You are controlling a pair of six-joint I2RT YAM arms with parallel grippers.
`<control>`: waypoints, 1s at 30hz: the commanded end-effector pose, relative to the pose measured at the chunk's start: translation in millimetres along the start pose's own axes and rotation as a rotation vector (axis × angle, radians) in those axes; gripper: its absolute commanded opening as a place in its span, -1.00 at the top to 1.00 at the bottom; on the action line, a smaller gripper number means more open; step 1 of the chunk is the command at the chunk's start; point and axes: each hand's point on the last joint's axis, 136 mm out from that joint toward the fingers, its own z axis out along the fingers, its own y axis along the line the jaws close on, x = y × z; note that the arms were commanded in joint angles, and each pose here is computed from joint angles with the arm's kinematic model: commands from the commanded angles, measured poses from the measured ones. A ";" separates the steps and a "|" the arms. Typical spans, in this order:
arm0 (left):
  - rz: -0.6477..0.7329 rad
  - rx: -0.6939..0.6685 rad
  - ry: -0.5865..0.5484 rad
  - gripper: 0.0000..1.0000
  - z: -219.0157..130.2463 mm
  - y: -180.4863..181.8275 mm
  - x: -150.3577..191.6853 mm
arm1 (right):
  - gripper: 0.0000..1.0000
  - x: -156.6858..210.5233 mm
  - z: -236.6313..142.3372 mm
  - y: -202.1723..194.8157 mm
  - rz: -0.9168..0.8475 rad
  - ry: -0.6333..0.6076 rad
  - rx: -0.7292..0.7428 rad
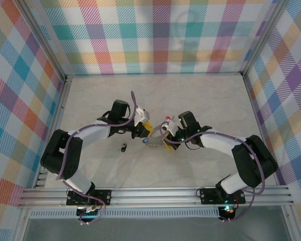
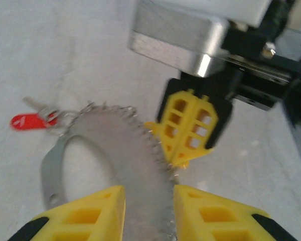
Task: Put the keys on the keyring
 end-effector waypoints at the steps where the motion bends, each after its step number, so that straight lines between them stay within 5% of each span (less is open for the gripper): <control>1: 0.162 0.151 -0.073 0.36 -1.8 -29.5 -20.7 | 1.00 -52.7 -21.6 1.7 -0.202 -0.205 -0.032; 9: 0.188 0.193 -0.028 0.41 28.7 -34.5 -10.2 | 1.00 -55.1 -34.4 4.8 -0.268 -0.278 -0.091; 19: 0.237 0.239 -0.002 0.57 26.3 -35.4 -26.7 | 1.00 -55.9 -43.8 11.6 -0.334 -0.313 -0.137; 30: 0.284 0.157 0.039 0.45 21.5 -23.8 -21.9 | 1.00 -49.7 -48.4 13.6 -0.332 -0.341 -0.160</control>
